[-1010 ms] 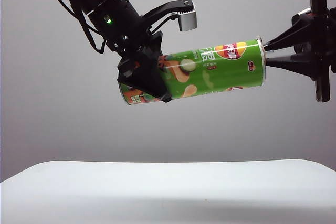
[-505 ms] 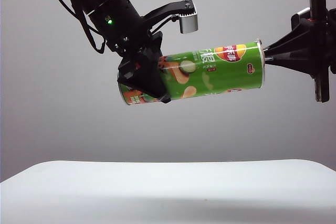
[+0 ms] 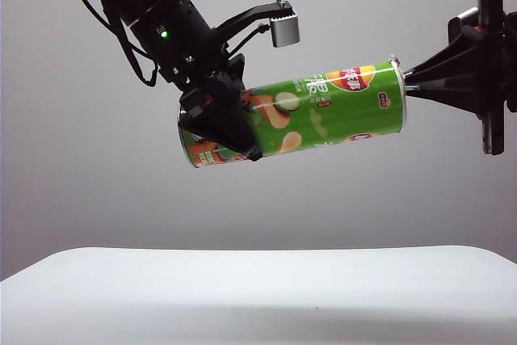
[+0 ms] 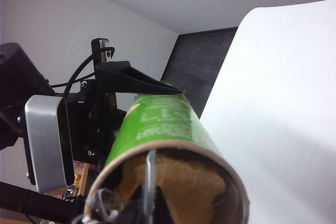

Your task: Pick up the green tub of chips from the desk, pull out the transparent container with the chips inside partially, and then place the chips back on the desk.

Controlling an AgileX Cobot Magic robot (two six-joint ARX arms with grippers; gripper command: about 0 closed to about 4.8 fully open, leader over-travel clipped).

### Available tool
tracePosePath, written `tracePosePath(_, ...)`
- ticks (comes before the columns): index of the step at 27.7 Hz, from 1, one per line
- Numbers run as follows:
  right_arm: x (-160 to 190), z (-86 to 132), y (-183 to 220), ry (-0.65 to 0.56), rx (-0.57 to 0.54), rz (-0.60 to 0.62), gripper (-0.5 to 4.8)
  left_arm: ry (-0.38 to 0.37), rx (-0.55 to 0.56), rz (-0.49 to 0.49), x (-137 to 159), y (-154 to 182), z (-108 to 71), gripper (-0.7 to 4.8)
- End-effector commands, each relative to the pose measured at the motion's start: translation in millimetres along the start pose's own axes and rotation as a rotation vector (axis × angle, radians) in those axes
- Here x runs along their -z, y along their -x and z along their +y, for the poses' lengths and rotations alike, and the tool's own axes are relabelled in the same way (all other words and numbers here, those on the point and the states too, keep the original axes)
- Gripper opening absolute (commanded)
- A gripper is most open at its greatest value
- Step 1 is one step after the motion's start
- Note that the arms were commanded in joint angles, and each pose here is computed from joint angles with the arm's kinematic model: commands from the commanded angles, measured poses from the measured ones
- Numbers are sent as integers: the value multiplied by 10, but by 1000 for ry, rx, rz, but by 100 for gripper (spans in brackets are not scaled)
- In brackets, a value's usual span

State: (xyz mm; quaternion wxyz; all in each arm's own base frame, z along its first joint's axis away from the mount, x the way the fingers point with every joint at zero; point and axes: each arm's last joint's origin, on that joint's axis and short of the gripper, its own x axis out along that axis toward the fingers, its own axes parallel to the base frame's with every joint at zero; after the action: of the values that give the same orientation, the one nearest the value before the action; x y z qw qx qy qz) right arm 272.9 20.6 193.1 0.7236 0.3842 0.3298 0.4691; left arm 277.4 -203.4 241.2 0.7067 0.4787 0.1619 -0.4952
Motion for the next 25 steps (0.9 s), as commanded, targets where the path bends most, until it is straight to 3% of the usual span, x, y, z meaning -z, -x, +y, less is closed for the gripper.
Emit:
tracePosePath(1,-21,-17,67,18,13,-21,-9,54,-56,73,64,43,61,263)
tracePosePath(25,-23,-87,116,21,31,-33,-9,65,-104,118,61,113,80,263)
